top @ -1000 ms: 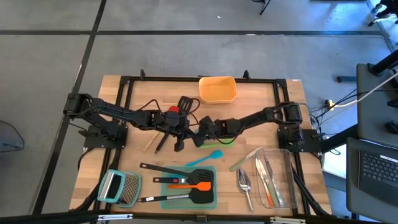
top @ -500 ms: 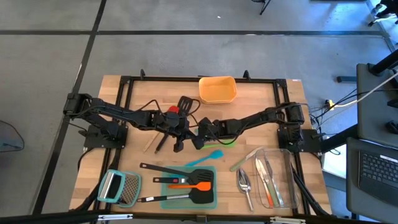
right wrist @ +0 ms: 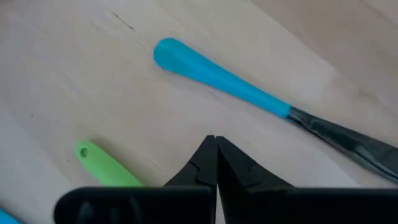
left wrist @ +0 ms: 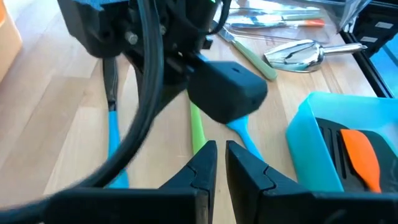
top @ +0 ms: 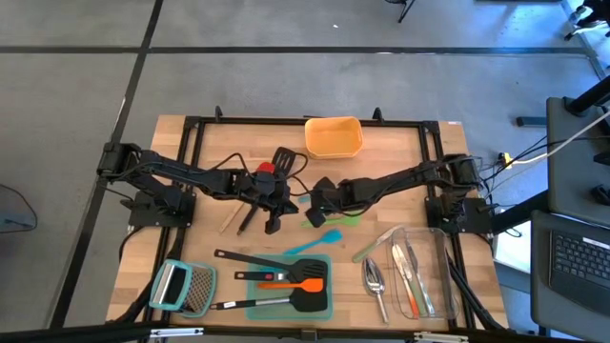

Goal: Pick & Place Kitchen Items
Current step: Put the black spatula into the blue bin

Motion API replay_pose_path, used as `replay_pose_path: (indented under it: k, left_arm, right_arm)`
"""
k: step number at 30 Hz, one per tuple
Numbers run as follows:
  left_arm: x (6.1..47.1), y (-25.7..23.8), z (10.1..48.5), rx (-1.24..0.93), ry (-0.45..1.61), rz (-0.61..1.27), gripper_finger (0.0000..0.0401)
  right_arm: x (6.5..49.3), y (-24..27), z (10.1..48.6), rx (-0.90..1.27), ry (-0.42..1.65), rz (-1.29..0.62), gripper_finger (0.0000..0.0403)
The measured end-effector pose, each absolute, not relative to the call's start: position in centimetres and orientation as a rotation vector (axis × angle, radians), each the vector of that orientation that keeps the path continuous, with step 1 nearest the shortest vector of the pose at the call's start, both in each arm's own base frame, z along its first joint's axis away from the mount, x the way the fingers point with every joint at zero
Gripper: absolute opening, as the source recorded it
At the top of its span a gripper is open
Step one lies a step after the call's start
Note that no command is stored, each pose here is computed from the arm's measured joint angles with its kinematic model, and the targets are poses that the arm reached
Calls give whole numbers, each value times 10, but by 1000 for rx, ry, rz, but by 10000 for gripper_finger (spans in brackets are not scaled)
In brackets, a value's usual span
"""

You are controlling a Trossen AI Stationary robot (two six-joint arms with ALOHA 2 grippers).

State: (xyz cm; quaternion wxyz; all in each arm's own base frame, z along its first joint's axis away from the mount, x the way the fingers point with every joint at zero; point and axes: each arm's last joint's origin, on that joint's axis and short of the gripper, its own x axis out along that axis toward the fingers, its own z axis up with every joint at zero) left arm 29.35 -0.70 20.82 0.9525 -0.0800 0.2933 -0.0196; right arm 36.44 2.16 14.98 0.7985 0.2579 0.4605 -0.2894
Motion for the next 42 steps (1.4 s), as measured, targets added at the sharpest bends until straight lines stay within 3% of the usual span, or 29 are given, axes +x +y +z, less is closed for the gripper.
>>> replay_pose_path:
  k: [8,21,37,42]
  left_arm:
    - [293,-7,208,-163,597,-42,29]
    - [292,-7,207,-155,615,-42,29]
    - [291,-6,204,-122,641,-21,29]
    - [291,-5,204,-105,646,31,29]
  right_arm:
    - [338,19,143,464,1210,-779,3]
    - [312,26,145,363,1385,-941,3]
    - [303,31,190,343,1193,-904,3]
    - [306,41,205,239,1113,-743,3]
